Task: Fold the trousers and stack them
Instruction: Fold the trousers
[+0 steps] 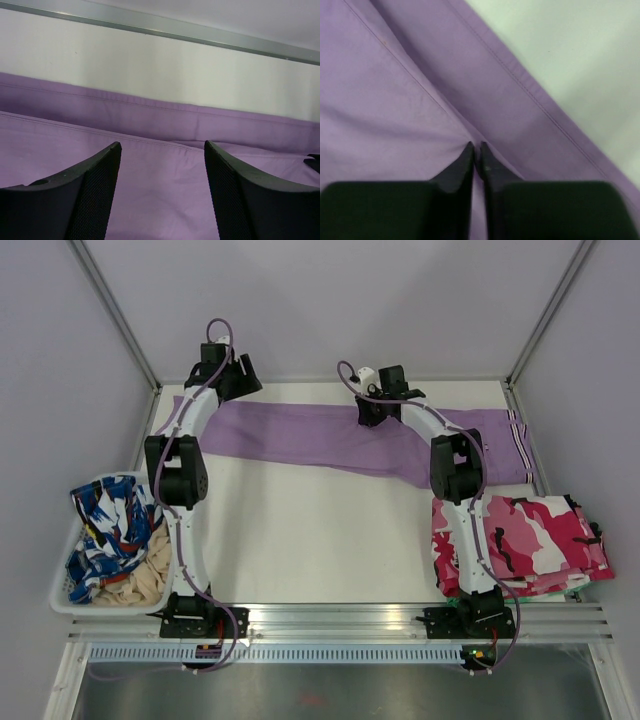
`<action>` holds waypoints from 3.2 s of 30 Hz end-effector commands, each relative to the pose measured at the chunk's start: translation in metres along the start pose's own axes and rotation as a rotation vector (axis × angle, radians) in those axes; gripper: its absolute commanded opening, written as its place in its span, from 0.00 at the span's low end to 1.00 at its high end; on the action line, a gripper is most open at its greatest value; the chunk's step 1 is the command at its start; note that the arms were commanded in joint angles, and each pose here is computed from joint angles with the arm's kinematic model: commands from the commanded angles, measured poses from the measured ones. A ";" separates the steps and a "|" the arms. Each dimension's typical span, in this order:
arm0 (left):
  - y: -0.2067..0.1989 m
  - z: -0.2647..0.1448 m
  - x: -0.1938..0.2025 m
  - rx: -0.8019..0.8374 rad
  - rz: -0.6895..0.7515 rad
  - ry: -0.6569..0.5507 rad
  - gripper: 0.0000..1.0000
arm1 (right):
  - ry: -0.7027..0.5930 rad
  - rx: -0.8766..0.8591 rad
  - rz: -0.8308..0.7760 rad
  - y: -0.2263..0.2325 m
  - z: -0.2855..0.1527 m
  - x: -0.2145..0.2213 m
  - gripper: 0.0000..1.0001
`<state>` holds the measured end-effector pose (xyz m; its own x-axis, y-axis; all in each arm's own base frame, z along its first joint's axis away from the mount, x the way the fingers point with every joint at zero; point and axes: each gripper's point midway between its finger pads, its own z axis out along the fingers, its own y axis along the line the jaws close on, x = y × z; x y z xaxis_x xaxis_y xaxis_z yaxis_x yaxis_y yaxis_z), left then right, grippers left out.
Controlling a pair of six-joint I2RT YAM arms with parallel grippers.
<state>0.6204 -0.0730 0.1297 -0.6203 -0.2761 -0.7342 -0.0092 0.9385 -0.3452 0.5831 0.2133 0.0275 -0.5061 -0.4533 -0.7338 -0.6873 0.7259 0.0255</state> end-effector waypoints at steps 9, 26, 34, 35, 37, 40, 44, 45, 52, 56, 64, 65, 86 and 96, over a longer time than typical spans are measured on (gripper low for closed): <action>0.019 -0.023 -0.030 -0.067 -0.160 -0.067 0.73 | -0.227 0.117 0.024 -0.027 -0.011 -0.079 0.00; 0.146 -0.039 0.002 -0.444 -0.584 -0.061 0.71 | -0.152 0.151 0.072 -0.033 0.003 -0.047 0.72; 0.200 -0.070 -0.003 -0.596 -0.678 -0.106 0.75 | -0.330 0.109 0.163 -0.016 -0.074 -0.141 0.90; 0.210 -0.077 -0.002 -0.622 -0.688 -0.106 0.75 | -0.383 0.103 0.168 -0.012 -0.095 -0.161 0.94; 0.222 -0.088 0.002 -0.671 -0.707 -0.100 0.77 | -0.464 0.052 0.200 -0.002 -0.115 -0.184 0.98; 0.240 -0.099 0.022 -0.755 -0.746 -0.056 0.81 | -0.518 0.021 0.230 0.008 -0.136 -0.199 0.98; 0.255 -0.100 0.040 -0.790 -0.776 -0.021 0.82 | -0.525 0.002 0.370 0.010 -0.144 -0.202 0.98; 0.260 -0.098 0.044 -0.796 -0.782 -0.018 0.82 | -0.524 0.005 0.390 0.007 -0.145 -0.200 0.98; 0.282 -0.087 0.055 -0.763 -0.825 -0.032 0.82 | -0.484 0.049 0.418 0.001 -0.155 -0.184 0.98; 0.287 -0.077 0.056 -0.739 -0.806 -0.034 0.78 | -0.478 0.083 0.431 -0.005 -0.158 -0.182 0.98; 0.282 -0.060 0.064 -0.663 -0.799 -0.011 0.68 | -0.443 0.133 0.529 -0.012 -0.163 -0.171 0.98; 0.281 -0.058 0.061 -0.648 -0.799 -0.022 0.63 | -0.426 0.130 0.538 -0.010 -0.162 -0.166 0.98; 0.248 -0.127 -0.086 -0.473 -0.467 -0.472 0.02 | -0.103 -0.072 0.264 0.101 -0.099 -0.095 0.94; 0.231 -0.217 -0.117 -0.510 -0.424 -0.721 0.02 | -0.156 -0.223 0.248 0.137 -0.034 -0.116 0.93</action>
<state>0.5339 0.1968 0.2121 -0.0071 -0.6179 -0.7862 -0.5686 0.6493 -0.5051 0.5160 0.3272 0.1185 -0.6576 -0.2044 -0.7252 -0.6027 0.7202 0.3435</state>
